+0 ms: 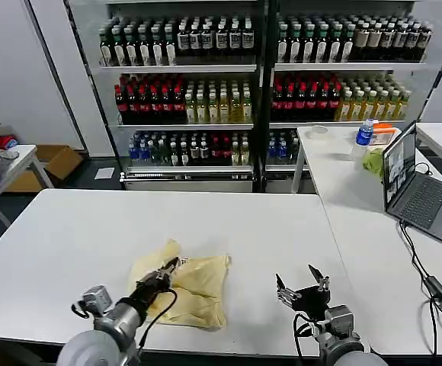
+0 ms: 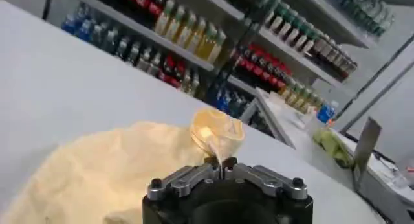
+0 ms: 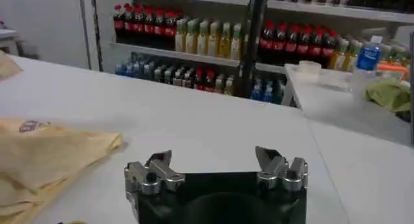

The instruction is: Fold and organize the clothes.

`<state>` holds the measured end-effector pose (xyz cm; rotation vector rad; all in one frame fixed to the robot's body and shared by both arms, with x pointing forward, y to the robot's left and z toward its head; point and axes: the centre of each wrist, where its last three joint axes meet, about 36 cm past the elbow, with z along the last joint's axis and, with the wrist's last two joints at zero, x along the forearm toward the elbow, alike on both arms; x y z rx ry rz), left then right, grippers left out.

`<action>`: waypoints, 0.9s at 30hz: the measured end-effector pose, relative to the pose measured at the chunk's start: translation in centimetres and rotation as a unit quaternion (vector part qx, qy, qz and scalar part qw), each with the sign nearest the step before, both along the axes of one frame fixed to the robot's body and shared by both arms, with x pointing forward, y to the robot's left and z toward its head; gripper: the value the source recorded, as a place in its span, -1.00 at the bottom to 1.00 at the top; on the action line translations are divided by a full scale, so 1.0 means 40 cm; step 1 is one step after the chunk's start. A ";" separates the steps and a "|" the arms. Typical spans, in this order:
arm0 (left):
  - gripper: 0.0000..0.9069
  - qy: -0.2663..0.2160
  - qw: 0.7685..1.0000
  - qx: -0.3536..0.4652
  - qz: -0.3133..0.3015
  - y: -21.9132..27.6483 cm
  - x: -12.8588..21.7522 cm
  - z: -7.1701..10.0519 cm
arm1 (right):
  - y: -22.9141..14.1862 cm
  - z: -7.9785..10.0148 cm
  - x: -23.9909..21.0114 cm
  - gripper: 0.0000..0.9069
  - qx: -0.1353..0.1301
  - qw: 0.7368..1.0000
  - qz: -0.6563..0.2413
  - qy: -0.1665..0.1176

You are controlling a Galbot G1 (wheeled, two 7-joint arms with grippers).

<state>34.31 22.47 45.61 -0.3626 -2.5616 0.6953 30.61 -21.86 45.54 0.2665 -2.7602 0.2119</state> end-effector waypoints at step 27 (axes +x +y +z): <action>1.00 0.005 1.000 -0.010 0.005 -0.019 0.009 -0.015 | 0.012 0.002 0.007 1.00 0.008 1.000 0.004 -0.004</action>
